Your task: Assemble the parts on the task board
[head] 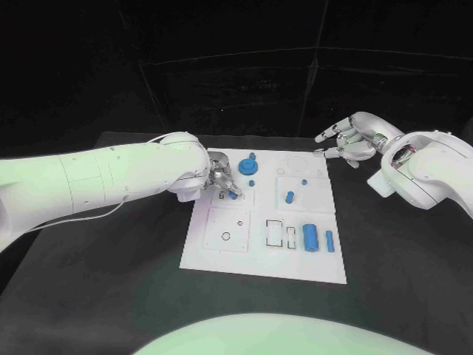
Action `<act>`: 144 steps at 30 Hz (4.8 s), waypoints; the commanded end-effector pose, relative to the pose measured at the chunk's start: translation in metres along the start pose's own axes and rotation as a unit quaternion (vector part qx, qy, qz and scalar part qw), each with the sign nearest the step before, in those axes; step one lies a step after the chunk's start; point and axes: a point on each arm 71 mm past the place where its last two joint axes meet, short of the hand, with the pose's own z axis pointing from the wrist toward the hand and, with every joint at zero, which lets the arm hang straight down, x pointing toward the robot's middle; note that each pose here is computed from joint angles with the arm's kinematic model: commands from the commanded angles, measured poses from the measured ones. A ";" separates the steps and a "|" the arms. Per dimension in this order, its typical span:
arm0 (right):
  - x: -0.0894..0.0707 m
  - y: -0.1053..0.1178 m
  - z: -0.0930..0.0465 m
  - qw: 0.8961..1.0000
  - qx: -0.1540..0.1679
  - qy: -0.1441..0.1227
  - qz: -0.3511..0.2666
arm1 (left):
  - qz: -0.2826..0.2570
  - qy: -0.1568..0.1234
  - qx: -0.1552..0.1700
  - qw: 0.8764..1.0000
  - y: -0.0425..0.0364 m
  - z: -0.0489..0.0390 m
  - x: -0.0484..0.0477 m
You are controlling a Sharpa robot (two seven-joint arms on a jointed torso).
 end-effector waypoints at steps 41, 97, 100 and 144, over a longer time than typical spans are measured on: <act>0.002 0.004 0.003 1.000 -0.007 0.008 0.003 | 0.029 0.035 -0.014 0.999 -0.0040 0.0088 0.0003; 0.001 0.002 0.004 1.000 -0.004 0.001 0.009 | -0.010 -0.001 -0.020 1.000 0.0062 -0.0085 -0.0748; 0.001 0.003 0.005 1.000 -0.005 0.002 0.009 | -0.002 0.003 -0.028 1.000 0.0065 -0.0040 -0.0789; 0.005 0.007 0.010 1.000 -0.011 0.005 0.010 | -0.007 0.023 -0.078 0.997 0.0309 0.0317 -0.0816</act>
